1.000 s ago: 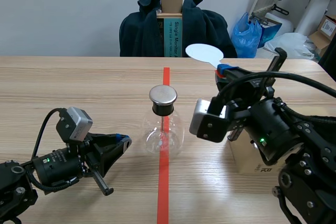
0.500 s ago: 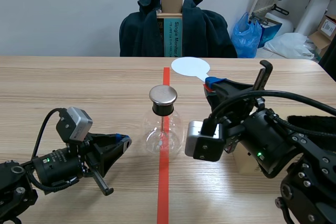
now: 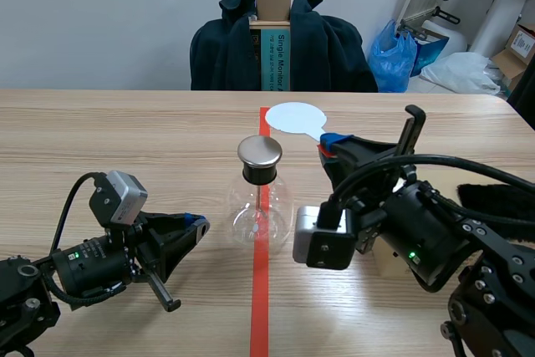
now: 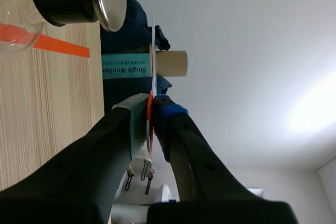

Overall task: Do the electroscope experiment.
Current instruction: 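Bring the plate to the electroscope and point at the metal foil, then move the plate toward and away from the electroscope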

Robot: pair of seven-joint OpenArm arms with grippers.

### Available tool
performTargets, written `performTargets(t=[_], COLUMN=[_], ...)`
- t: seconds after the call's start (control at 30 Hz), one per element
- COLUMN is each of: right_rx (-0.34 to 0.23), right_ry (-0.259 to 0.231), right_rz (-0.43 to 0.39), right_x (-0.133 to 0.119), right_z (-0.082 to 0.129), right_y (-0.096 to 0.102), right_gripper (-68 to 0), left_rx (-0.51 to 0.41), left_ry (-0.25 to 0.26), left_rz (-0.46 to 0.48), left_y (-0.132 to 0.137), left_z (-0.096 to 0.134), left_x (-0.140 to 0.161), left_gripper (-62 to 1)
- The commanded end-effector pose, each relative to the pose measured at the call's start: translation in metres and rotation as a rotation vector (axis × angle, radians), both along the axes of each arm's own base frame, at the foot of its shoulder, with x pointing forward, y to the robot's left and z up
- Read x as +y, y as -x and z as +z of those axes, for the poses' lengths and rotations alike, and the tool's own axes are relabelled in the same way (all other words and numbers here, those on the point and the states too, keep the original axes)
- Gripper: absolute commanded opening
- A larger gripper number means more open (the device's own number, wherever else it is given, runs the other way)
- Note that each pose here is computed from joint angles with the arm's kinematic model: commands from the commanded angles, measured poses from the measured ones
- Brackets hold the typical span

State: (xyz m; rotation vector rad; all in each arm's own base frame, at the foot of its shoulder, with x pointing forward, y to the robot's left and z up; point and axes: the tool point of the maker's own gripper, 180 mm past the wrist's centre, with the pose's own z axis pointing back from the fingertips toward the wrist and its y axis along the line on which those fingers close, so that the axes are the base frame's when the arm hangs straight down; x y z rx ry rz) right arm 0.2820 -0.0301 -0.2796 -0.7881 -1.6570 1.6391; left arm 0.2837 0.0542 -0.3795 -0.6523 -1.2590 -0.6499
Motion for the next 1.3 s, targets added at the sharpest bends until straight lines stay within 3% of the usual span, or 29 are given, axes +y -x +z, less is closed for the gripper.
performTargets(t=[0.0, 0.57, 0.97, 1.27], right_rx=[-0.037, -0.043, -0.033, -0.026], right_ry=[0.002, 0.031, 0.064, 0.065], right_rz=[0.009, 0.184, 0.238, 0.211], right_x=[-0.001, 0.022, 0.028, 0.025], right_z=[0.01, 0.007, -0.001, -0.004], right_y=[-0.003, 0.018, 0.029, 0.03], right_gripper=[-66.7, -66.7, -66.7, -66.7], left_rx=[-0.038, -0.038, -0.038, -0.038], left_ry=[0.037, 0.037, 0.036, 0.035], left_rz=[0.008, 0.008, 0.01, 0.01], left_y=[-0.008, -0.008, -0.007, -0.007], left_z=[0.013, 0.013, 0.013, 0.013], left_x=[-0.005, -0.005, -0.005, -0.005], left_gripper=[-57.7, -57.7, -57.7, -57.7])
